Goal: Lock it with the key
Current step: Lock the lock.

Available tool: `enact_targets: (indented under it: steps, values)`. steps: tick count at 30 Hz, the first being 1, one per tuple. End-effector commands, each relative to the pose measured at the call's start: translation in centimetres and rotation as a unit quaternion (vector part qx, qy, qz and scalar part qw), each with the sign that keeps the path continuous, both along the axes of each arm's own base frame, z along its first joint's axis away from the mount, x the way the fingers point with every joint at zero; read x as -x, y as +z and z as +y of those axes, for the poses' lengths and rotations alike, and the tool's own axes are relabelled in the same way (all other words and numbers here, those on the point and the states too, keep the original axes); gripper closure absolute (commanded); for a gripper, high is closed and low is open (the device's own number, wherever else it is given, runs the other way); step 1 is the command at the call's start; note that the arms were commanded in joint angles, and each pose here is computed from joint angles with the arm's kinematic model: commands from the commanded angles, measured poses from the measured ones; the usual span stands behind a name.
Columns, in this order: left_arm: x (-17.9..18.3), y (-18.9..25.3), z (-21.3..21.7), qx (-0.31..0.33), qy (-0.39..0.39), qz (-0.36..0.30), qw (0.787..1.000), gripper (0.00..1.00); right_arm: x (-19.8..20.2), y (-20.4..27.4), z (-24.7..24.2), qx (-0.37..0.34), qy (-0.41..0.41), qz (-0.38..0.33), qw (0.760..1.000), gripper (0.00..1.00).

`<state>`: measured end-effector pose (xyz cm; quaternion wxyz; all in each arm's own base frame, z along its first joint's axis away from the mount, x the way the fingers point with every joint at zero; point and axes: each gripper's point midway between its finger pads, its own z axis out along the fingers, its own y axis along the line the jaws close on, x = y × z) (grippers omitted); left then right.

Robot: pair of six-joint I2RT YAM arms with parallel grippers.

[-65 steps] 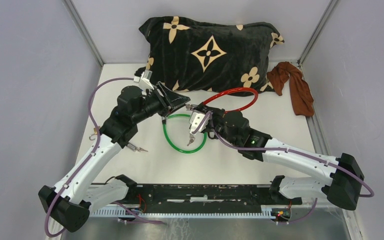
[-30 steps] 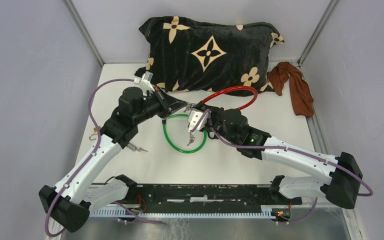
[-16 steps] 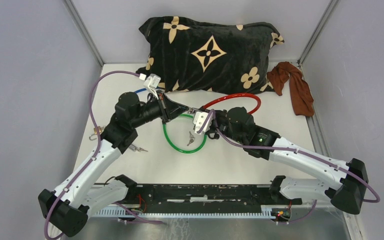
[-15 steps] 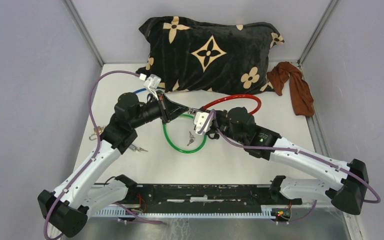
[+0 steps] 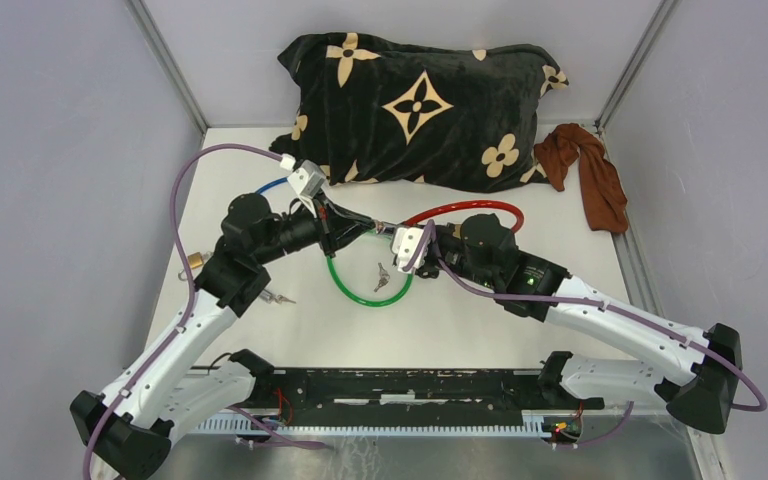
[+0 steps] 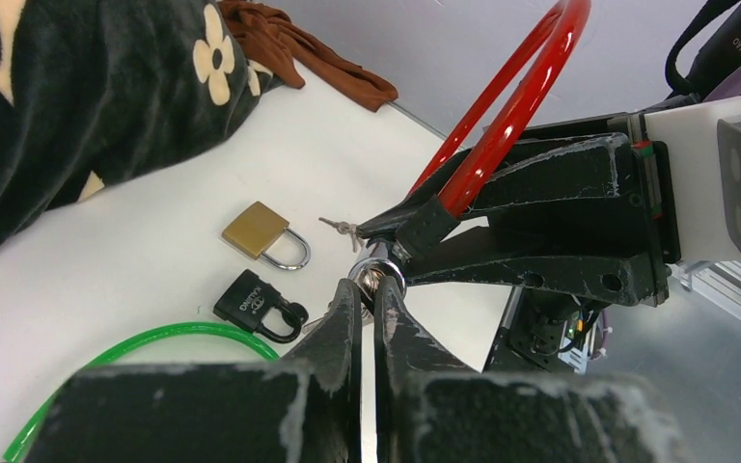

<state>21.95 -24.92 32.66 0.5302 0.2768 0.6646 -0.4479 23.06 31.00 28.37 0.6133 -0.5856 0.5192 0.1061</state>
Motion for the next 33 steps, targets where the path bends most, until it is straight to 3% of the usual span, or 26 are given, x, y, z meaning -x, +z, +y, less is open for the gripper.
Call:
enact_targets:
  steps: [1,4,8,12,15,17,21,24,27,30,33]
  values:
    - [3.1,-1.0,-1.8,0.005,-0.091,0.017,0.996,0.98,2.4,9.4,2.2,-0.131,0.073,-0.062,0.987,1.00]
    - [3.5,0.3,-2.0,0.027,-0.102,0.010,0.994,0.96,2.3,9.3,2.0,-0.128,0.069,-0.065,0.987,1.00]
    - [3.1,2.0,-1.9,0.023,-0.099,-0.048,0.994,0.49,2.2,9.4,1.7,-0.129,0.063,-0.073,0.987,1.00]
    - [2.0,2.0,-1.3,-0.014,-0.081,-0.116,0.990,0.24,2.2,9.3,1.6,-0.127,0.063,-0.074,0.987,1.00]
    - [1.4,1.9,-1.0,-0.036,-0.068,-0.164,0.983,0.12,2.3,9.3,1.6,-0.128,0.065,-0.074,0.987,1.00]
    - [2.3,2.2,-1.2,-0.042,-0.102,-0.206,0.972,0.01,2.4,9.4,1.6,-0.128,0.068,-0.075,0.987,1.00]
    - [5.6,2.0,-1.4,-0.051,-0.196,-0.288,0.936,0.00,2.8,9.6,1.6,-0.127,0.077,-0.079,0.986,1.00]
    - [5.9,0.4,-0.9,-0.088,-0.209,-0.322,0.919,0.03,2.9,9.7,1.6,-0.128,0.081,-0.079,0.985,1.00]
    - [5.1,-0.3,-0.7,-0.109,-0.193,-0.353,0.909,0.09,3.2,9.9,1.7,-0.129,0.089,-0.080,0.984,1.00]
    - [4.1,0.5,-0.9,-0.099,-0.168,-0.357,0.913,0.19,3.4,10.0,1.9,-0.128,0.095,-0.079,0.984,1.00]
    - [3.2,1.2,-1.1,-0.096,-0.149,-0.375,0.910,0.19,3.4,10.1,1.8,-0.129,0.097,-0.080,0.984,1.00]
